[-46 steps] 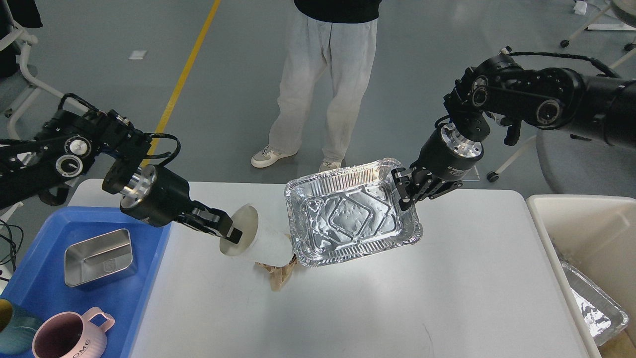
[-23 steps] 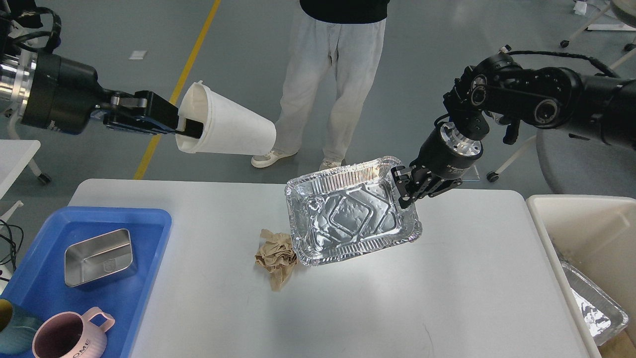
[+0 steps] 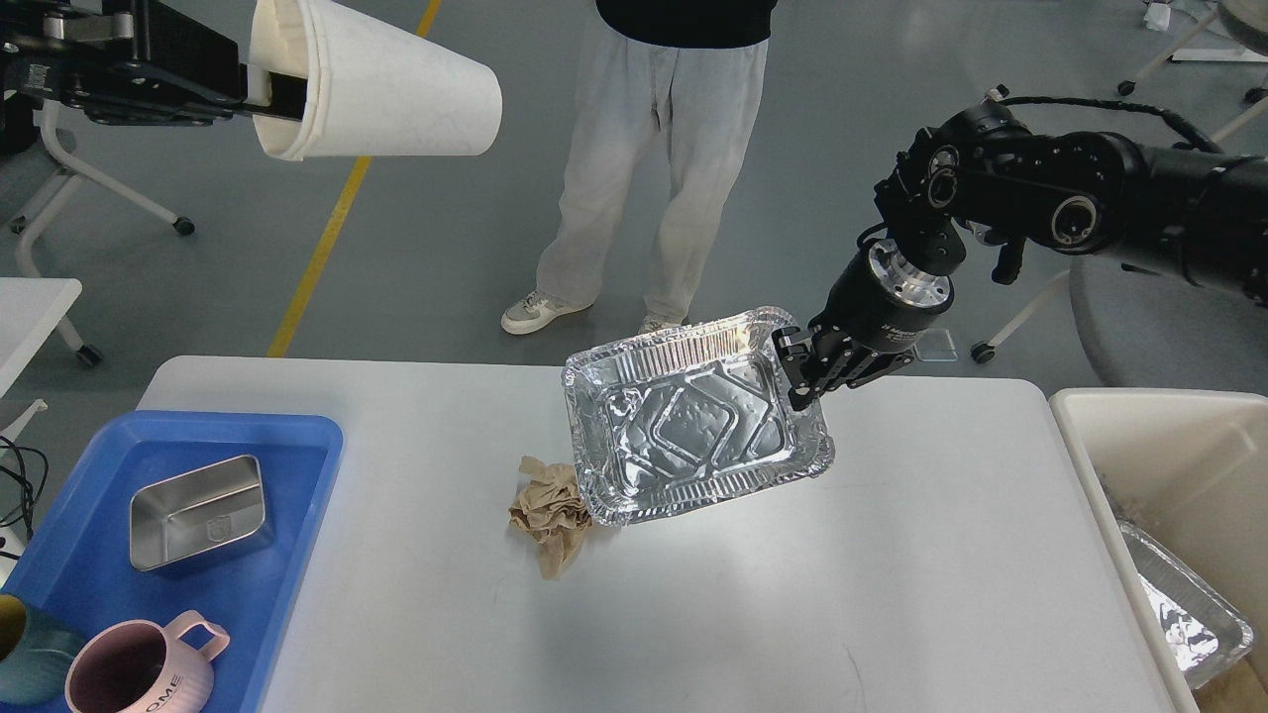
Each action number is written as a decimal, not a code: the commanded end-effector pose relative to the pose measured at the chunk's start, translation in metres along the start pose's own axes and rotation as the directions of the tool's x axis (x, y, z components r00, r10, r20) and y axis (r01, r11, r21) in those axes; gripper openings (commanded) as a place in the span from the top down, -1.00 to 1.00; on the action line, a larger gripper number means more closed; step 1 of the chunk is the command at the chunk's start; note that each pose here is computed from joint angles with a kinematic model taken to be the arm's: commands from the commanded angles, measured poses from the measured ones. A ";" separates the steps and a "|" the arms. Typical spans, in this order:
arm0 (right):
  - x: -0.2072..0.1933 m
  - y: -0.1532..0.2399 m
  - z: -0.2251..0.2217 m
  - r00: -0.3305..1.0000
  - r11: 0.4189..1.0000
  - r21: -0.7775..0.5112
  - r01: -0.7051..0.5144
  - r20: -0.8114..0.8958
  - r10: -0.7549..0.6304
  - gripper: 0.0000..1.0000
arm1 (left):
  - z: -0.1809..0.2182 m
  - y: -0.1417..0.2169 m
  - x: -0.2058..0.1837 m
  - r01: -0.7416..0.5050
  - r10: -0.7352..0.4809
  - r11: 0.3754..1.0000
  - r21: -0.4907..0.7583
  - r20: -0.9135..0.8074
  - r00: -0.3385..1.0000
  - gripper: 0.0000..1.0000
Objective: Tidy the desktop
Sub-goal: 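Lift the paper cup high with the left gripper, then lower the paper cup into the foil tray held by the right gripper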
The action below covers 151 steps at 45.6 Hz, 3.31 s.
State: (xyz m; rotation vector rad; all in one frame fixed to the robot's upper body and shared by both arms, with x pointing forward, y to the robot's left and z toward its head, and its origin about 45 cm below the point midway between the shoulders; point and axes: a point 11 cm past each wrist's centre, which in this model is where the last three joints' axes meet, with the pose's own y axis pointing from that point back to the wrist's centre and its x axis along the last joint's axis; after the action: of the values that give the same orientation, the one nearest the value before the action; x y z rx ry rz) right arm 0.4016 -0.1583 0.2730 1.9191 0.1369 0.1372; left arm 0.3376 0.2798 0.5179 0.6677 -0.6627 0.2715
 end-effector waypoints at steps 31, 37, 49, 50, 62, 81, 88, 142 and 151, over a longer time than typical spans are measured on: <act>0.007 0.007 -0.002 1.000 1.000 -0.001 -0.027 0.006 0.027 1.00 | -0.033 -0.161 -0.108 0.413 -0.431 0.899 -0.147 -0.118 0.895 1.00; 0.006 0.006 0.000 1.000 1.000 -0.009 -0.022 0.006 0.022 1.00 | -0.034 -0.175 -0.118 0.430 -0.452 0.887 -0.166 -0.126 0.883 1.00; 0.000 0.003 0.010 1.000 0.999 -0.043 -0.001 0.011 0.002 1.00 | -0.034 -0.197 -0.122 0.424 -0.453 0.884 -0.197 -0.138 0.881 1.00; -0.001 0.002 0.011 1.000 0.999 -0.048 0.004 0.010 -0.003 1.00 | -0.035 -0.198 -0.122 0.424 -0.452 0.885 -0.193 -0.136 0.882 1.00; -0.014 -0.007 0.018 0.998 0.995 -0.077 0.056 0.009 -0.055 1.00 | -0.035 -0.219 -0.130 0.436 -0.466 0.877 -0.203 -0.135 0.875 1.00; -0.016 -0.007 0.016 0.998 0.996 -0.061 0.065 0.027 -0.063 1.00 | -0.039 -0.225 -0.137 0.433 -0.465 0.878 -0.204 -0.150 0.872 0.98; -0.013 0.000 0.005 0.997 0.999 -0.003 0.050 0.060 -0.049 1.00 | -0.042 -0.236 -0.136 0.405 -0.435 0.895 -0.186 -0.171 0.884 0.95; -0.008 0.011 -0.027 0.999 0.999 0.014 0.037 0.013 -0.037 1.00 | -0.031 -0.294 -0.151 0.406 -0.442 0.894 -0.193 -0.221 0.869 0.24; -0.008 0.011 -0.025 0.999 0.999 0.012 0.035 0.015 -0.036 1.00 | -0.030 -0.291 -0.144 0.394 -0.431 0.899 -0.192 -0.218 0.876 -0.04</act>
State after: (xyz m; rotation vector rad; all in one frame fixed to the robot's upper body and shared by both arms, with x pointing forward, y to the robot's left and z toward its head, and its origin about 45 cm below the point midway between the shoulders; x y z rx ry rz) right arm 0.3896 -0.1385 0.2920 1.9291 0.1647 0.0985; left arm 0.3662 0.0744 0.2617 0.6119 -0.2657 -0.0935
